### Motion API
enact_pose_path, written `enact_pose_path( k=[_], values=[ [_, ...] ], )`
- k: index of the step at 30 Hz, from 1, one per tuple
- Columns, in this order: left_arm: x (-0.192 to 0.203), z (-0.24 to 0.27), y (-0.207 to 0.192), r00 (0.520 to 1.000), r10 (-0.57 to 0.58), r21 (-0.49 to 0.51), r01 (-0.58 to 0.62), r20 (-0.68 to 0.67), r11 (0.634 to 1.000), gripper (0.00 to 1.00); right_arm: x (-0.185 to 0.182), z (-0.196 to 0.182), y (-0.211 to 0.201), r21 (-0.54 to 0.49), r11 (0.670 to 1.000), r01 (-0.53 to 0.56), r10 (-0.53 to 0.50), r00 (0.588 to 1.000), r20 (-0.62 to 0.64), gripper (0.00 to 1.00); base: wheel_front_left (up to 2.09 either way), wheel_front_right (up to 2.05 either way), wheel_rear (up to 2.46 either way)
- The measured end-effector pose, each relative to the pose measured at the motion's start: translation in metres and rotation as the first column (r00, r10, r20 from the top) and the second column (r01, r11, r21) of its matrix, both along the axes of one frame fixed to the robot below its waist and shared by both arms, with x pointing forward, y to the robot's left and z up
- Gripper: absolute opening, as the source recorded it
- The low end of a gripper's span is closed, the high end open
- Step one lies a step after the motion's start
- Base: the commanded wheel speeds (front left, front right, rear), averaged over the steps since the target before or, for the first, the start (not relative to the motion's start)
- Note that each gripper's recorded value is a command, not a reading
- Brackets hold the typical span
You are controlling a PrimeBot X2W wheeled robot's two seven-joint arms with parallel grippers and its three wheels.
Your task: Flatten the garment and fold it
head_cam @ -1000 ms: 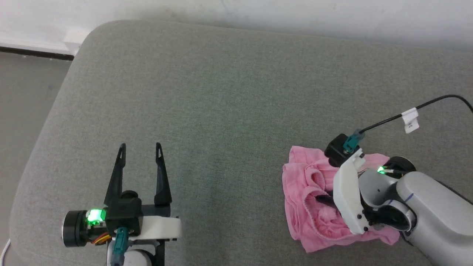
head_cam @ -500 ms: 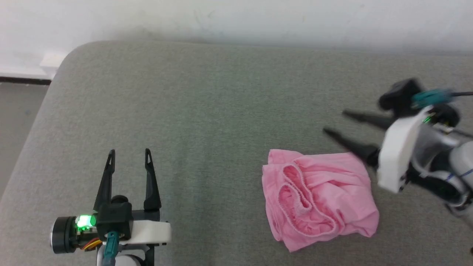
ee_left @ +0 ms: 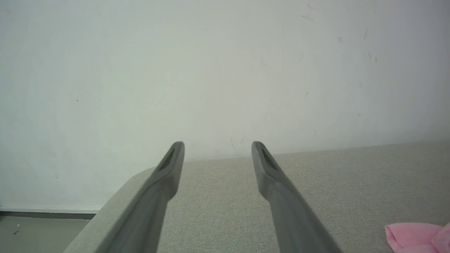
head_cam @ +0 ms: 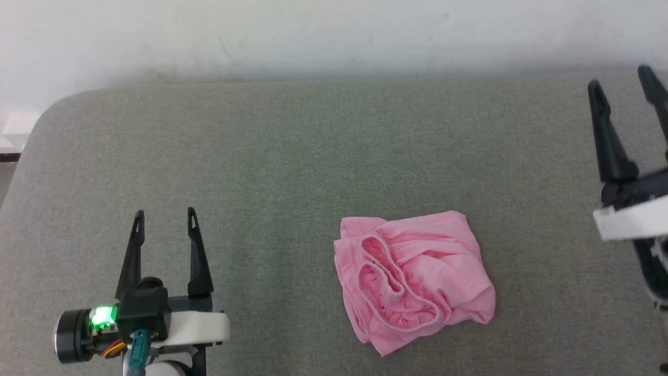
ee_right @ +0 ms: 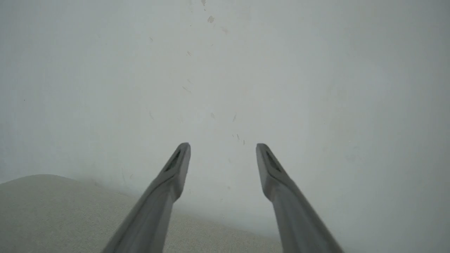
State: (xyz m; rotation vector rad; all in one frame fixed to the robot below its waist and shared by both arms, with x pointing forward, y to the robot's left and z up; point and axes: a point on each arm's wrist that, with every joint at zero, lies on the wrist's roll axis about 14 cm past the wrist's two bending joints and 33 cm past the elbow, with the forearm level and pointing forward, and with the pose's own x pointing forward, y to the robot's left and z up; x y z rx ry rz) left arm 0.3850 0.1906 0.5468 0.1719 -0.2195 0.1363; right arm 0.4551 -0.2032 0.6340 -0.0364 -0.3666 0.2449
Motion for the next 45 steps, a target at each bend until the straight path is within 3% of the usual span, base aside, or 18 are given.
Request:
enact_pose_path(
  k=[8, 15, 20, 23, 28, 30, 32, 35, 37, 39, 42, 45],
  values=[
    [-0.010, 0.000, 0.011, 1.000, 0.017, -0.019, -0.017, -0.006, 1.000, 1.00, -0.045, -0.024, -0.009, 0.118, 0.981, 0.153, -0.156, 0.988, 0.010, 1.00, 0.00, 0.00, 0.00],
    [-0.025, -0.008, 0.016, 0.999, 0.015, -0.030, -0.016, -0.035, 0.999, 1.00, -0.079, -0.084, 0.010, 0.126, 0.977, 0.173, -0.151, 0.974, -0.167, 1.00, 0.00, 0.00, 0.00],
    [-0.039, -0.013, 0.018, 0.998, 0.019, -0.037, -0.021, -0.053, 0.999, 1.00, -0.096, -0.106, 0.021, 0.123, 0.979, 0.164, -0.131, 0.963, -0.237, 1.00, 0.00, 0.00, 0.00],
    [-0.042, -0.010, 0.020, 0.999, 0.027, -0.039, -0.029, -0.043, 0.999, 1.00, -0.092, -0.092, 0.018, 0.137, 0.977, 0.164, -0.136, 0.971, -0.196, 1.00, 0.00, 0.00, 0.00],
    [-0.043, -0.009, 0.019, 0.999, 0.019, -0.037, -0.021, -0.039, 0.999, 1.00, -0.062, -0.031, 0.011, 0.091, 0.989, 0.113, -0.112, 0.994, -0.014, 1.00, 0.00, 0.00, 0.00],
    [-0.043, -0.009, 0.020, 0.999, 0.021, -0.035, -0.022, -0.041, 0.999, 1.00, -0.046, -0.025, 0.019, 0.047, 0.997, 0.067, -0.065, 0.996, -0.055, 1.00, 0.00, 0.00, 0.00],
    [-0.043, -0.010, 0.019, 0.999, 0.018, -0.033, -0.019, -0.044, 0.999, 1.00, -0.031, -0.041, 0.034, -0.014, 1.000, 0.002, -0.005, 0.978, -0.209, 1.00, 0.00, 0.00, 0.00],
    [-0.044, -0.011, 0.021, 0.999, 0.025, -0.035, -0.026, -0.048, 0.999, 1.00, -0.023, -0.077, 0.057, -0.081, 0.989, -0.127, 0.074, 0.878, -0.472, 1.00, 0.00, 0.00, 0.00],
    [-0.045, -0.012, 0.021, 0.998, 0.029, -0.038, -0.031, -0.051, 0.999, 1.00, -0.029, -0.105, 0.068, -0.082, 0.973, -0.216, 0.114, 0.756, -0.644, 1.00, 0.00, 0.00, 0.00],
    [-0.044, -0.012, 0.021, 0.998, 0.033, -0.043, -0.035, -0.050, 0.998, 1.00, -0.042, -0.135, 0.076, -0.061, 0.954, -0.295, 0.135, 0.601, -0.788, 1.00, 0.00, 0.00, 0.00],
    [-0.043, -0.014, 0.022, 0.998, 0.040, -0.048, -0.043, -0.057, 0.998, 1.00, -0.057, -0.166, 0.077, -0.054, 0.929, -0.366, 0.115, 0.425, -0.898, 1.00, 0.00, 0.00, 0.00],
    [-0.041, -0.016, 0.024, 0.997, 0.048, -0.050, -0.051, -0.062, 0.997, 1.00, -0.055, -0.182, 0.076, -0.052, 0.924, -0.380, 0.092, 0.351, -0.932, 1.00, 0.00, 0.00, 0.00]
  ],
)
